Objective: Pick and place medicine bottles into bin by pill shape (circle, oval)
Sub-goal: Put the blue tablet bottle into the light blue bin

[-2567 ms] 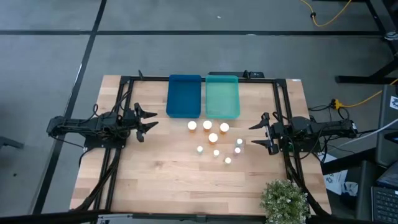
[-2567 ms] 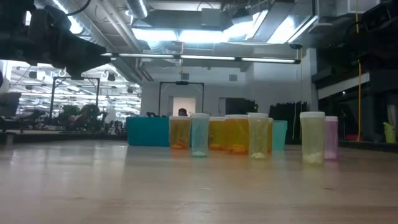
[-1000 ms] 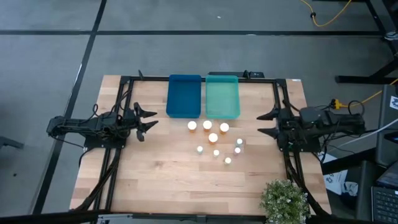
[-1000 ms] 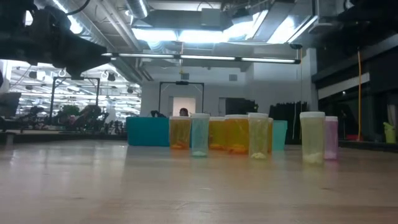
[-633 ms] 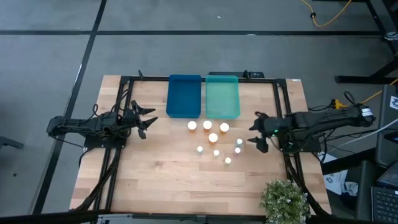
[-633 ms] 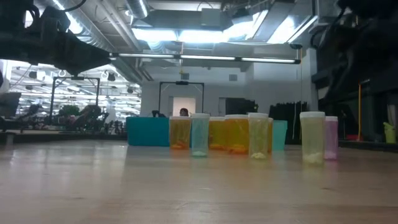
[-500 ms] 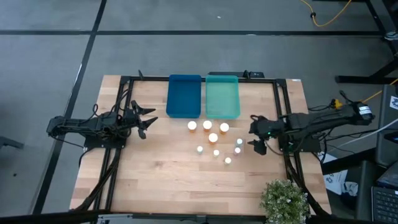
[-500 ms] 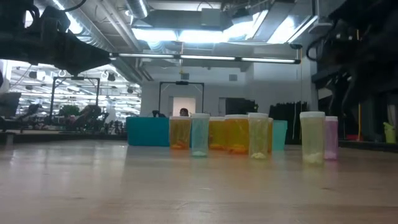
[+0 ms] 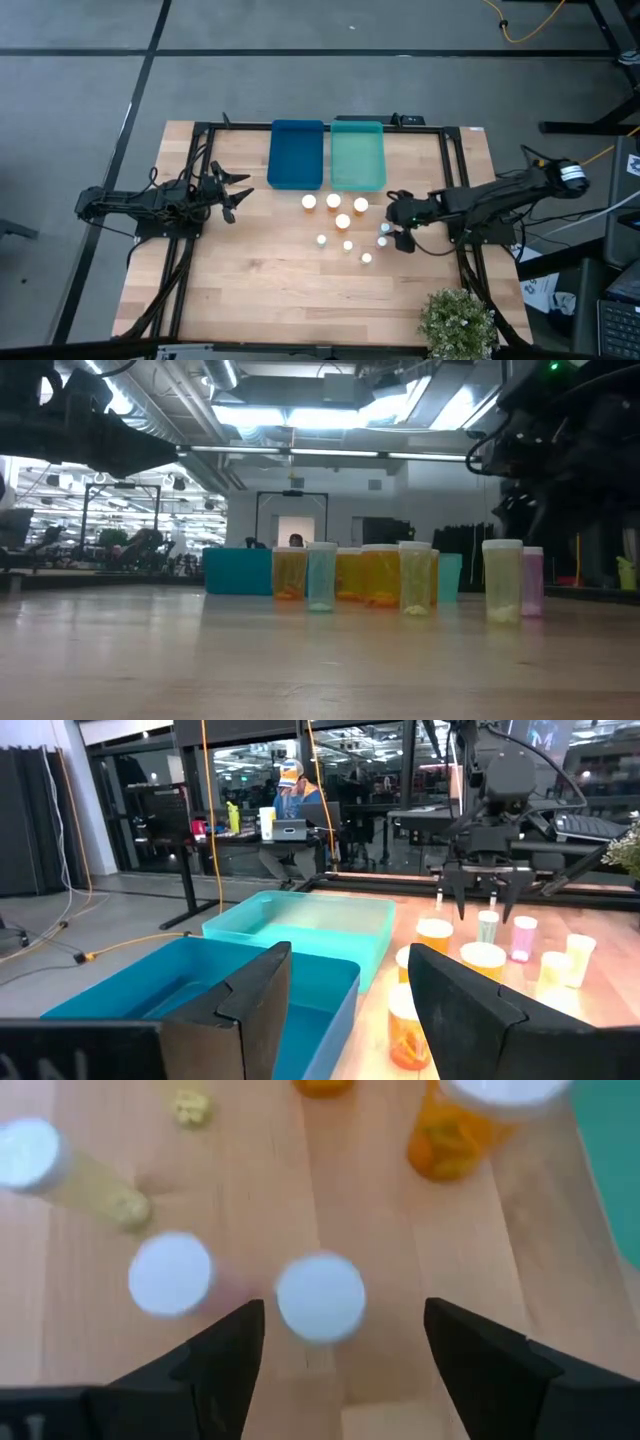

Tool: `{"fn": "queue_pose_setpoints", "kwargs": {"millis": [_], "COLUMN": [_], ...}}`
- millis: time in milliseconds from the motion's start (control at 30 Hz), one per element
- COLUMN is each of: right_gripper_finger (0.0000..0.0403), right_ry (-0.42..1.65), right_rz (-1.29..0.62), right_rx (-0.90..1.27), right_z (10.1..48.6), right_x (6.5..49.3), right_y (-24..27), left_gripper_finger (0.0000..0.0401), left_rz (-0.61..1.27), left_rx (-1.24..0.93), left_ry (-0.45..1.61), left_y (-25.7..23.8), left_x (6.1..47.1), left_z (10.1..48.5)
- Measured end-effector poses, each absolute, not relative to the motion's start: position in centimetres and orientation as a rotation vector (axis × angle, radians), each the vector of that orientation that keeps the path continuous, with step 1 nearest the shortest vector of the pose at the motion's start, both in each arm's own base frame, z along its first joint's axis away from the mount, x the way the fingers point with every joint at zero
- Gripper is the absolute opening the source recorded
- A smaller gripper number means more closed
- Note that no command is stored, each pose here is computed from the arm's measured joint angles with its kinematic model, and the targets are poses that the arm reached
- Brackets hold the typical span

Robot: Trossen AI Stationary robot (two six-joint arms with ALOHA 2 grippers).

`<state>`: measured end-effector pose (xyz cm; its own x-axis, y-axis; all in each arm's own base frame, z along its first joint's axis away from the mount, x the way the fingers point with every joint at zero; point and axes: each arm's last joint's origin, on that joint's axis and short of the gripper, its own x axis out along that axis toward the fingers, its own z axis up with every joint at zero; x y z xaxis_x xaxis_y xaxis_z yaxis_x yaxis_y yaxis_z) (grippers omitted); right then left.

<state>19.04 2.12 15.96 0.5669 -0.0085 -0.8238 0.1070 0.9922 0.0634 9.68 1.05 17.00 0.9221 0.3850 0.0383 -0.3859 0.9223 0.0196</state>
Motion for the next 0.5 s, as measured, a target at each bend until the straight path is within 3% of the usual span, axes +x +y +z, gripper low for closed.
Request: {"fn": "queue_pose_setpoints", "kwargs": {"millis": [233,500], "right_gripper_finger": [0.0258,0.0165], "right_ry": [0.988,0.964], "right_rz": [-0.071,-0.069], "right_rx": [0.108,0.112], "right_z": [15.23,15.09], "right_x": [19.53,19.99], "right_y": [2.18,2.24], "left_gripper_finger": [0.0195,0.0195], "left_rz": [0.395,0.394], "left_rx": [0.027,0.027], "left_ry": [-0.034,-0.034], "left_y": [1.05,1.04], "left_x": [9.68,9.68], "left_z": [17.00,17.00]}}
